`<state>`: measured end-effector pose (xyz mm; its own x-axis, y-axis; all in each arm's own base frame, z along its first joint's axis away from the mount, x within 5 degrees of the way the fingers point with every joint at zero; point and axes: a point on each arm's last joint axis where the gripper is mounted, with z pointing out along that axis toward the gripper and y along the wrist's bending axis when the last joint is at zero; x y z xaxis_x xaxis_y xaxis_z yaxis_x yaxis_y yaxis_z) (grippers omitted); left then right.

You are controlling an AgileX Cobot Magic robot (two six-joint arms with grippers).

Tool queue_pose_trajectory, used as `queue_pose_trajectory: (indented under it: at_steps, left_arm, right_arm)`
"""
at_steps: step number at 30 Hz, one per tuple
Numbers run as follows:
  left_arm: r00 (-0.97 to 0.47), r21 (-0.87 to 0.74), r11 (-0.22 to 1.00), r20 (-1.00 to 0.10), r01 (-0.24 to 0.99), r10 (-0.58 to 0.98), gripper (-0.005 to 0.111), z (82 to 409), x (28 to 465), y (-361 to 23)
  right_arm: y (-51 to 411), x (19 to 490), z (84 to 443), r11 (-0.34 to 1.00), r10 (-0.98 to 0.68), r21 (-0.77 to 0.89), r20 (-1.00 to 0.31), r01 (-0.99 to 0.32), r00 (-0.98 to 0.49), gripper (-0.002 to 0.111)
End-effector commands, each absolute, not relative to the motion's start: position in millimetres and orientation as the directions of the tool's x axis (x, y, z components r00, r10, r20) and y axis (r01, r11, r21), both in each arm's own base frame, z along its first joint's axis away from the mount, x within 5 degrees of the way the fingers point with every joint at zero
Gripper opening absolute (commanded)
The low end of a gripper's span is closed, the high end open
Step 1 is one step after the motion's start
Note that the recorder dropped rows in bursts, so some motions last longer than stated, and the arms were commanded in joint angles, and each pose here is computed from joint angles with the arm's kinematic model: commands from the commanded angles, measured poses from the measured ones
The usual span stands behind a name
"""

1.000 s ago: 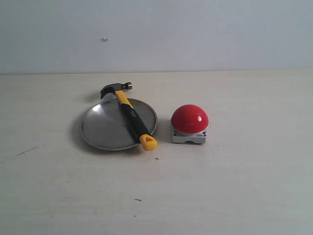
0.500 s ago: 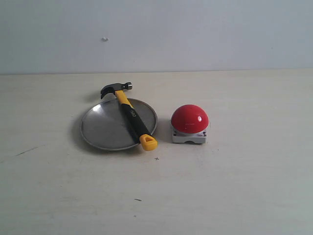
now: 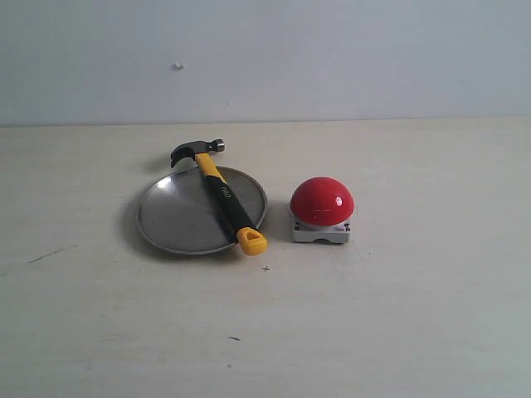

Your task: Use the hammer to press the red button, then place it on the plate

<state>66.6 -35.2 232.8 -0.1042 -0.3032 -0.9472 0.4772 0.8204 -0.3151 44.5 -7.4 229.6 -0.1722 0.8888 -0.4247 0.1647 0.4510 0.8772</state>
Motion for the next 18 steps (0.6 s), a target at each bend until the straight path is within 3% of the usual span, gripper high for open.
queue_pose_trajectory:
  at_steps: [1, 7, 12, 18]
  left_arm:
    - [-0.08, -0.277, 0.859, -0.96, 0.43, -0.27, 0.0, 215, 67, -32]
    - [-0.068, -0.196, 0.969, -0.98, 0.149, -0.188, 0.0, 207, 74, -12]
    - [-0.045, 0.017, 0.986, -0.999, 0.165, 0.024, 0.0, 206, 74, -12]
    - [-0.042, 0.037, 0.985, -0.998, 0.167, 0.044, 0.0, 206, 74, -13]
  right_arm:
    - [-7, 45, 229, 0.463, 0.883, 0.872, -0.438, 0.158, -0.171, 0.0]
    - [-7, 45, 229, 0.463, 0.883, 0.872, -0.438, 0.158, -0.171, 0.0]
    - [-7, 45, 229, 0.463, 0.883, 0.872, -0.438, 0.158, -0.171, 0.0]
    - [-7, 45, 229, 0.463, 0.883, 0.872, -0.438, 0.158, -0.171, 0.0]
